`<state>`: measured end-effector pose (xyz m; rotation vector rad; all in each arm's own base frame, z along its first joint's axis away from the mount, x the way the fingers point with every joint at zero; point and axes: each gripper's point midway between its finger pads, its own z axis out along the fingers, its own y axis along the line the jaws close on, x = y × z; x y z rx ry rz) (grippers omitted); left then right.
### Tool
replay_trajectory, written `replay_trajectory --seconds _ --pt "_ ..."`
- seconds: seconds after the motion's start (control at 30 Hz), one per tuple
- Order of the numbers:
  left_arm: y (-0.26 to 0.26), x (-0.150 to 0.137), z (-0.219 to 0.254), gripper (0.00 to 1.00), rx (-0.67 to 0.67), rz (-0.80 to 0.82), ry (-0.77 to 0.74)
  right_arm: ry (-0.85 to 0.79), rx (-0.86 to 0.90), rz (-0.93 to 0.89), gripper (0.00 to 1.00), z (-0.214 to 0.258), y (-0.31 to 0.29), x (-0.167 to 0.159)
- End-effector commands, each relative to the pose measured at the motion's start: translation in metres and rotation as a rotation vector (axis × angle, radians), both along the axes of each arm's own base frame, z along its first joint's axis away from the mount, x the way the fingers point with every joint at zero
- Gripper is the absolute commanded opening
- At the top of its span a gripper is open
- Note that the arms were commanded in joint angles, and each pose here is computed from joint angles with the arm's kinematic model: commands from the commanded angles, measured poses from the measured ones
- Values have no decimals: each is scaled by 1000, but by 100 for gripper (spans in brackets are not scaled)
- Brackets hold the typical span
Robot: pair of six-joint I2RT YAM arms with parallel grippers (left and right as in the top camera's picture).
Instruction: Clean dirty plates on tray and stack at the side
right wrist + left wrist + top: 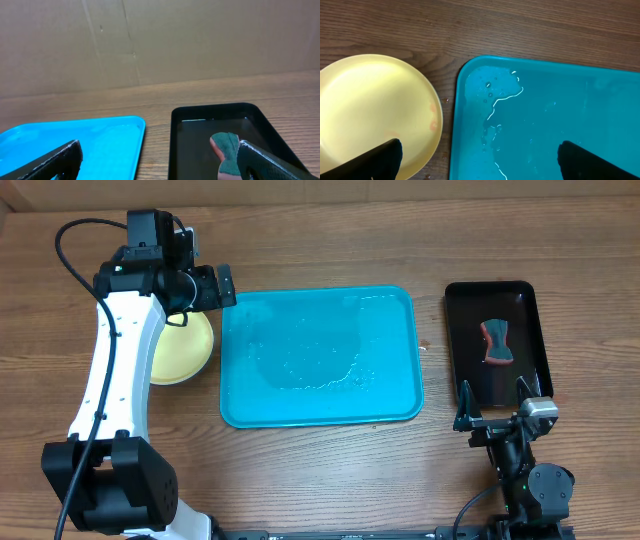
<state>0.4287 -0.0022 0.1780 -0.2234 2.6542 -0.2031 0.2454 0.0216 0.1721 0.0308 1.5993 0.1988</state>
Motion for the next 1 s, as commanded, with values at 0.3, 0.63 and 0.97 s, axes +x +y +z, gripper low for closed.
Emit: replay_trajectory --seconds 0.3,0.63,0.97 --pt "-2 3 6 100 6 -9 -18 -4 8 14 100 -2 3 0" --pt "-2 1 5 100 6 -8 -8 -4 8 14 100 -2 3 0" --pt "17 -24 85 100 123 44 -218 -4 8 14 100 -2 3 0"
